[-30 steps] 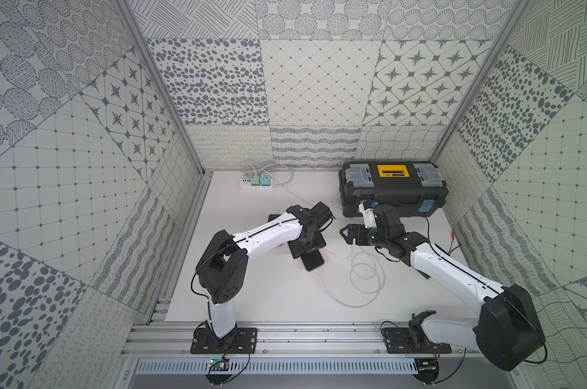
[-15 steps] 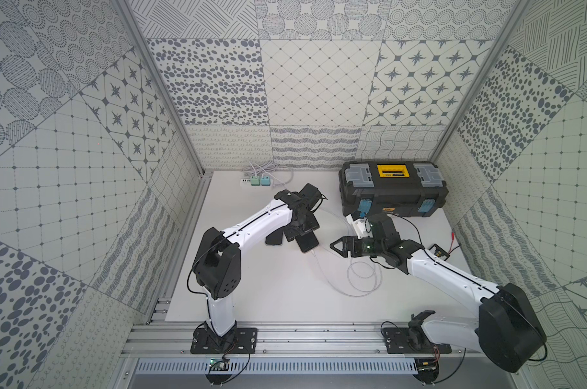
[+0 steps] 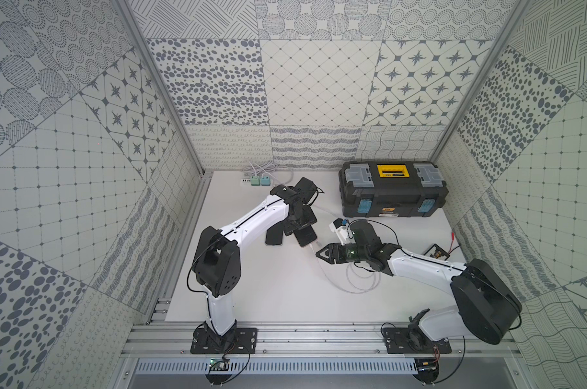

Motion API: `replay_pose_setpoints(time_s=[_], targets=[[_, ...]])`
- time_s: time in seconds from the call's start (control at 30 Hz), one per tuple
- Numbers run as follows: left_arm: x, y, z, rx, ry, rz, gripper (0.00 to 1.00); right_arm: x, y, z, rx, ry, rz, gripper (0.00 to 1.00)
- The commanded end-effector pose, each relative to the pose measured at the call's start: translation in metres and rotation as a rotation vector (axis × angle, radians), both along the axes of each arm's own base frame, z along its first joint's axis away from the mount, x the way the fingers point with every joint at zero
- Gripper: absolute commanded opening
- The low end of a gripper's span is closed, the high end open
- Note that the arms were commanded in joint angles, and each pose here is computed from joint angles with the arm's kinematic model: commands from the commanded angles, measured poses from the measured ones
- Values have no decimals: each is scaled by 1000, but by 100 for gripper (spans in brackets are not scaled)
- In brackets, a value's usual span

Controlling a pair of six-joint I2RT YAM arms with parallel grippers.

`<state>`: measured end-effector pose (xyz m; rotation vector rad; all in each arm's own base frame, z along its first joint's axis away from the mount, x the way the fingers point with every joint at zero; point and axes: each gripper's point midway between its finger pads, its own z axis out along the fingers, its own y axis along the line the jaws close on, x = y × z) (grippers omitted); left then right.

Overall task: Unplug the charging cable from the phone
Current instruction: Remove the charging cable from the phone.

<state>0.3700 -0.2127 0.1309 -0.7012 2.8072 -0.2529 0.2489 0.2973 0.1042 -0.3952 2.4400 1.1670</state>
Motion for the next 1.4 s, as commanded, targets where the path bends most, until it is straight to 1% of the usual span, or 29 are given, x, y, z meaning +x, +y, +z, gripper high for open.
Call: replay_pose_setpoints(time_s=[0.0,0.13,0.43,0.5,0.8,0.83,0.9,0.93,1.07,1.13,1.27,1.37], targets=[[4,-5,6,-33,-11,-20,55,12,18,20,67,-59,14,59],[5,-5,7,-36,-12,-18,55,15,22,20,72,-57,20,49],[6,-6,8,-47,-15,-16,54,22,31,26,80,-68,35,46],[7,-7,9,-50,-16,-15,54,23,33,26,84,-68,40,44],[9,-6,10,-53,-22,-11,54,22,35,24,89,-61,51,30],[9,-6,10,-53,-22,-11,54,22,35,23,87,-58,51,27],[10,-5,10,-52,-24,-10,54,22,36,23,89,-60,53,17],[10,-5,11,-52,-26,-8,54,22,36,24,89,-60,53,14],[11,-4,11,-56,-27,-6,53,22,36,24,88,-61,53,8],[12,-4,11,-58,-29,-5,53,22,36,24,88,-63,55,7],[13,-3,14,-61,-35,-5,51,21,35,22,85,-60,54,2],[15,-2,15,-60,-40,-4,51,20,34,21,82,-58,55,1]])
